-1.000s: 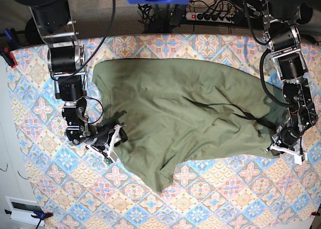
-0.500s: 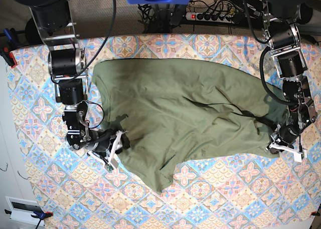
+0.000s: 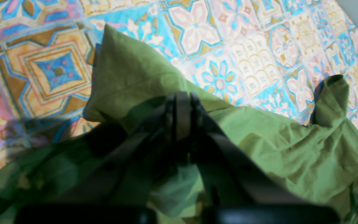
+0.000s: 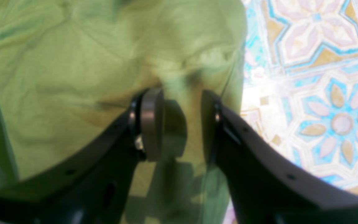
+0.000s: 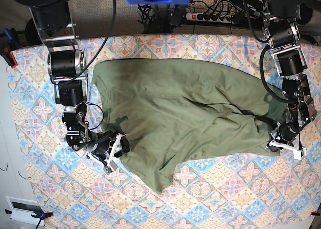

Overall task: Layout the t-shirt on the table in an organized manner, then fold the t-shirt properly
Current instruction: 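Grasp the shirt's opposite corner with the right gripper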

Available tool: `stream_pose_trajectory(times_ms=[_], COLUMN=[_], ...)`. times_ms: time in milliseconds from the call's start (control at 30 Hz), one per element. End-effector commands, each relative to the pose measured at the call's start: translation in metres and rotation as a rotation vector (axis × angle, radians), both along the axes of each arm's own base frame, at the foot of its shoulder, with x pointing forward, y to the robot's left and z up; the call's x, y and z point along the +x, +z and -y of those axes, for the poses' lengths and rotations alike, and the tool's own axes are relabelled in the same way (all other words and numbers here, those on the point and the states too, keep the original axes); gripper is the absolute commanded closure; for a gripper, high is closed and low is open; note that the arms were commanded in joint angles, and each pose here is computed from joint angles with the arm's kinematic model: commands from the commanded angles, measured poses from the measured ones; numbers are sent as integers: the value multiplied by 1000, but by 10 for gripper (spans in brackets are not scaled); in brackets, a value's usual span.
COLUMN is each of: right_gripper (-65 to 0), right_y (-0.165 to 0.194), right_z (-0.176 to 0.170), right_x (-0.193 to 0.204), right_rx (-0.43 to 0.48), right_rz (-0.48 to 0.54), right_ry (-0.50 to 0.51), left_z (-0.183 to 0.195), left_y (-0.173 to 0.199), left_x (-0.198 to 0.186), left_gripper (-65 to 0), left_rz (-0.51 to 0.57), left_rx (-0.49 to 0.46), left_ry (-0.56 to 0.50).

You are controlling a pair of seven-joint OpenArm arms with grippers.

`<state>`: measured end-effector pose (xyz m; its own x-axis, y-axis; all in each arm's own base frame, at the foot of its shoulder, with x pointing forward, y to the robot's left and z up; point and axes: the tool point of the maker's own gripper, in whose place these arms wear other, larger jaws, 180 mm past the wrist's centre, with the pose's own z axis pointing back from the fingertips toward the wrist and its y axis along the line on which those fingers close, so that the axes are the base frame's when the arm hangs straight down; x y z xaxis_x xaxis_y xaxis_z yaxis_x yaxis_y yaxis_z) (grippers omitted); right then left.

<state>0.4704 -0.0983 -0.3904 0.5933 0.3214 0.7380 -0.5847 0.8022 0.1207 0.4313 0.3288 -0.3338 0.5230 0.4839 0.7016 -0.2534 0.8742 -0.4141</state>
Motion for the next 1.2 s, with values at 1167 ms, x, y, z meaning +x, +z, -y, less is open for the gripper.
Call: stream_pose_trajectory(times_ms=[1167], right_gripper=[-197], right_y=[-18], right_z=[30], right_x=[-2], right_rx=[-1], right_rz=[54], right_ry=[-41], left_z=[-8], left_y=[21], left_x=[8], left_gripper=[0], left_rz=[64], left_rx=[13], left_ry=[7])
